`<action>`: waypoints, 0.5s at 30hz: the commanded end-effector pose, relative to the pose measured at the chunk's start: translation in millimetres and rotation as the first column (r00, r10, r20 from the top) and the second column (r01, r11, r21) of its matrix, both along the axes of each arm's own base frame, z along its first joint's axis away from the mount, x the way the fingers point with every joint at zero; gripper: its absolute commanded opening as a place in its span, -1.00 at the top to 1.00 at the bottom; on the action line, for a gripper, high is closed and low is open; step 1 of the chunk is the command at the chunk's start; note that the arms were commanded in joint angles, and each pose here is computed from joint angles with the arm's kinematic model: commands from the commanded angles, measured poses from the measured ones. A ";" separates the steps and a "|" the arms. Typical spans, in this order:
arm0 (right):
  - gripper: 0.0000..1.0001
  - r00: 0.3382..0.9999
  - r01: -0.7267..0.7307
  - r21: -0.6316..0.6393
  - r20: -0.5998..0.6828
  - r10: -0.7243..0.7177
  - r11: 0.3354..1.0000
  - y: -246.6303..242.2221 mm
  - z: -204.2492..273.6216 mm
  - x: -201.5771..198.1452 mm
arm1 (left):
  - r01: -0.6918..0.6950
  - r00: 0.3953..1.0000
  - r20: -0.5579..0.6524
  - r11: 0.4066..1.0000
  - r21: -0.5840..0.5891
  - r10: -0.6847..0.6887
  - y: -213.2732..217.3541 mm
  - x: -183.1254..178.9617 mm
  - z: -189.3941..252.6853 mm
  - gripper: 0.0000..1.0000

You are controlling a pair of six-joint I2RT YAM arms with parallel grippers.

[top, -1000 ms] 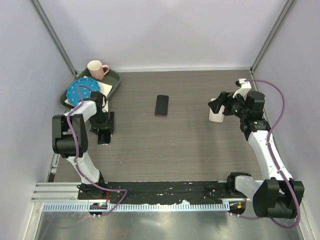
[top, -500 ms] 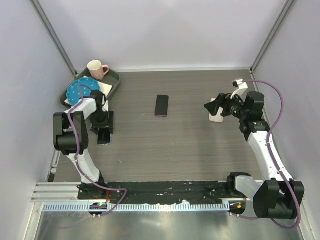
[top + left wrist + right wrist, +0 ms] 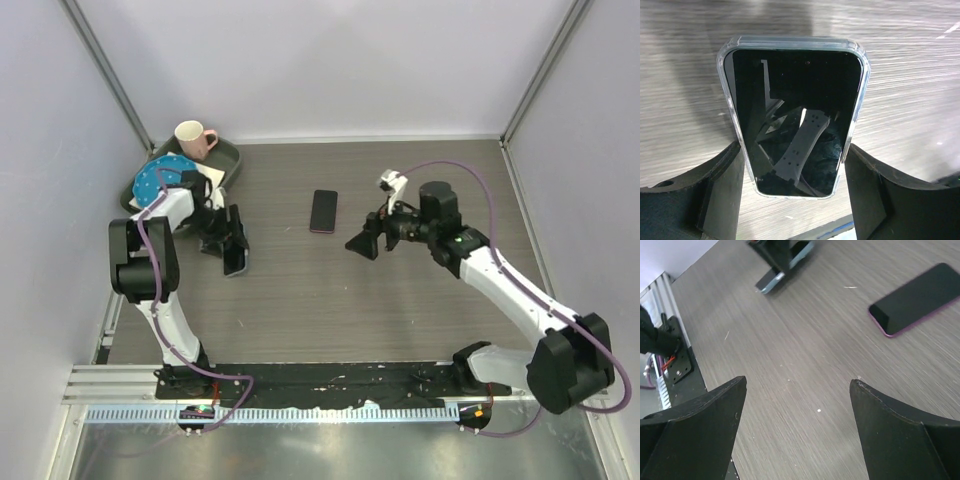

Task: Take the phone out of the phone case
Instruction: Pick up the phone at the center of the board, then adjust the phone.

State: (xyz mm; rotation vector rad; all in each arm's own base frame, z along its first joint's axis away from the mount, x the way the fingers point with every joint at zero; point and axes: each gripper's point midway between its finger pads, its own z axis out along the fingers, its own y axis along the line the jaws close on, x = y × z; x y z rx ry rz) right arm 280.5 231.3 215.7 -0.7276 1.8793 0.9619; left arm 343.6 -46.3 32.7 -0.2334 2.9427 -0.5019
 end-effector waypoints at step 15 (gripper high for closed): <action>-0.77 0.991 -0.043 -0.005 0.127 0.043 0.999 120.2 8.9 63.6 | 0.008 0.961 0.227 0.807 -0.590 0.156 -123.7 71.7 114.2 1.00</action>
